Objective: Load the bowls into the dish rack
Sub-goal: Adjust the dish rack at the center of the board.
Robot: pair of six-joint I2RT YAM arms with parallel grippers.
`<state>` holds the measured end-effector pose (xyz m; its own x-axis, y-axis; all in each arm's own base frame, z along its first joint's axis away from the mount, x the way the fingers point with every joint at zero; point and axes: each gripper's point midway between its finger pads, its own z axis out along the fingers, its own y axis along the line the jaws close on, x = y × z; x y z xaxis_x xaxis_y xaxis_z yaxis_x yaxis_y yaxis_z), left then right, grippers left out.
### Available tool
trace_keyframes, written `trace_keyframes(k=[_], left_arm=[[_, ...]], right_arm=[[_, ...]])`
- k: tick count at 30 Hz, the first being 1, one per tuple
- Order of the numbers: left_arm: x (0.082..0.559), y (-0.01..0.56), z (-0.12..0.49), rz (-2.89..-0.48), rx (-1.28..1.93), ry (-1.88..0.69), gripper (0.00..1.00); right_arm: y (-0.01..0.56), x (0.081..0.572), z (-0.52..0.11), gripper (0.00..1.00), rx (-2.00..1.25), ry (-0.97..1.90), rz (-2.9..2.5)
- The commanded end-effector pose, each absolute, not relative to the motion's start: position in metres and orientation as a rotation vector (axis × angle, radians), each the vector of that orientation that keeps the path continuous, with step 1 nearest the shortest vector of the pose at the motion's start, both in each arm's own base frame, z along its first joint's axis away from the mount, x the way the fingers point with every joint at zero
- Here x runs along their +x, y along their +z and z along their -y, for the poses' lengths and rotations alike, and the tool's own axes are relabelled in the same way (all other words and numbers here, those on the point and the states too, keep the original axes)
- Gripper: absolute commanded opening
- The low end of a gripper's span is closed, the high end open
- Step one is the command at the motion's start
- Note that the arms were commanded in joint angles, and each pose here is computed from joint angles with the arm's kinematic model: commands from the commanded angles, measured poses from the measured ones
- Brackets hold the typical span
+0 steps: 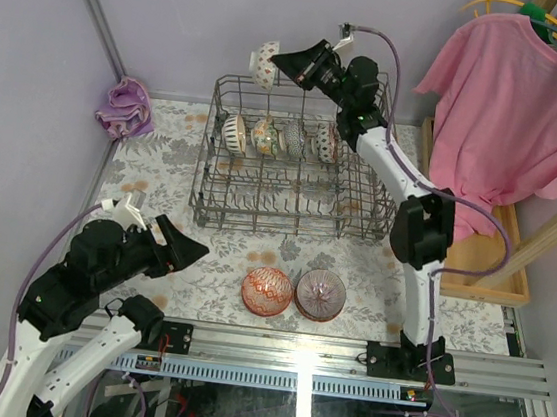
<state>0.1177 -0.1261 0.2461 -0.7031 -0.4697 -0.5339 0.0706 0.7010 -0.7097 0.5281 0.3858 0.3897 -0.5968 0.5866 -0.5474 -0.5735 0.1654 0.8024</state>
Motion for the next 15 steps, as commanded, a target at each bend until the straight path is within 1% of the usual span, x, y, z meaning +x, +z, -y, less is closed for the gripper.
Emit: trace_keyframes(k=[1, 7, 15], left_arm=[[0.119, 0.263, 0.115, -2.140, -0.278, -0.875, 0.79], [0.116, 0.297, 0.103, -2.073, -0.260, -0.839, 0.85], [0.109, 0.309, 0.097, -2.042, -0.250, -0.833, 0.86]], right_arm=[[0.449, 0.447, -0.391, 0.00, -0.184, 1.662, -1.408], [0.432, 0.380, -0.392, 0.00, -0.257, 1.679, -1.512], [0.386, 0.333, -0.393, 0.00, -0.258, 1.690, -1.676]])
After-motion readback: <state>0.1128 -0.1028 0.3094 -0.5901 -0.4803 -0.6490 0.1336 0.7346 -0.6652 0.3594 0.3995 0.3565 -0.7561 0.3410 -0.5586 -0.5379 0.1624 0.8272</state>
